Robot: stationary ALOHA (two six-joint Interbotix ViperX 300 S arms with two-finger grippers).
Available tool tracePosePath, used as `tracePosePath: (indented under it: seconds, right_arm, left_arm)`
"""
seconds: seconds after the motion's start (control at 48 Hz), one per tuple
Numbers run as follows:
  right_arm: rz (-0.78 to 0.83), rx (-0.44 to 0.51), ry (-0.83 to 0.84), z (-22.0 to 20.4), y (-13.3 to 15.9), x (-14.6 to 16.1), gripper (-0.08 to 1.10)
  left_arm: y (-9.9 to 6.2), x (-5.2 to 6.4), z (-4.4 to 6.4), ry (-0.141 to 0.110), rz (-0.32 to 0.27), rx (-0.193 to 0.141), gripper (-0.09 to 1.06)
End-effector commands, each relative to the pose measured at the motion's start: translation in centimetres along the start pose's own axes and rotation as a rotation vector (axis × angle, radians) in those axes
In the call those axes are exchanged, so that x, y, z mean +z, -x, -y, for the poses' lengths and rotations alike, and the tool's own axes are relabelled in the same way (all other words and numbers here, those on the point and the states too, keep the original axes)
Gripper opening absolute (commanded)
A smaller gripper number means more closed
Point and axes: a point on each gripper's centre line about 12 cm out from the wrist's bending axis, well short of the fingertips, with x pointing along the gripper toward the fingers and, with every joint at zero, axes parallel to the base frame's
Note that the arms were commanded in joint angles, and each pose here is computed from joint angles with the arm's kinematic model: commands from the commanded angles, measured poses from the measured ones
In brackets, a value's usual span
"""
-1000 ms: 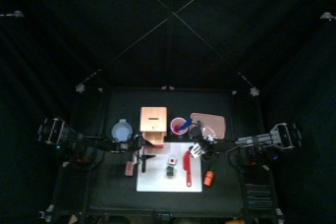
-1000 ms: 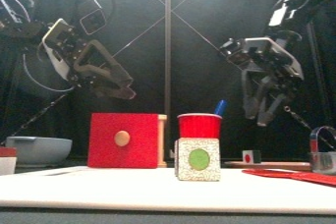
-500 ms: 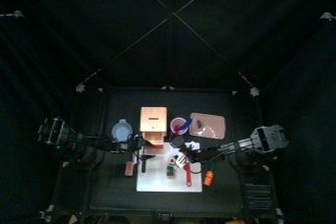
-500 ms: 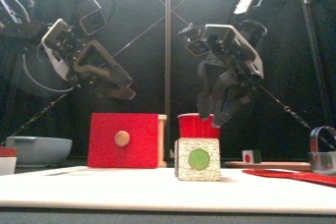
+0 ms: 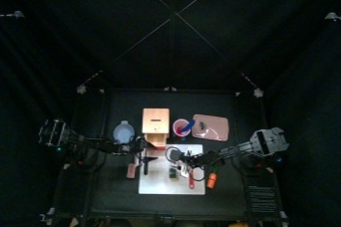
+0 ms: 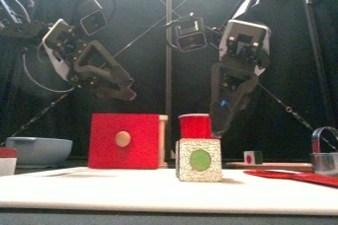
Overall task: Place sushi on board then cut the sushi with the knife then place the pieces on the plate
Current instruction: Place the 4 sushi pieces on the plate
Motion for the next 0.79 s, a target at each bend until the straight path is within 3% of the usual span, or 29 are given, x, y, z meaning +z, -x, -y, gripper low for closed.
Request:
tracePosePath:
  seconds: [0.021, 0.188, 0.396, 0.792]
  right_arm:
    - [0.044, 0.004, 0.014, 0.4, 0.6, 1.6, 0.84]
    - [-0.03, -0.049, 0.02, 1.1, -0.8, 1.5, 0.84]
    - [0.013, -0.019, 0.011, 0.5, 0.1, 2.6, 0.84]
    - [0.021, 0.0, -0.009, 0.4, -0.7, 2.4, 0.84]
  left_arm:
    - [-0.3, 1.1, -0.1, 0.01, 0.032, 0.007, 0.88]
    - [-0.3, 0.9, -0.2, 0.015, 0.027, 0.01, 0.88]
    - [-0.3, 1.0, -0.3, 0.017, 0.026, 0.016, 0.88]
    - [-0.2, 0.7, -0.4, 0.017, 0.017, 0.018, 0.88]
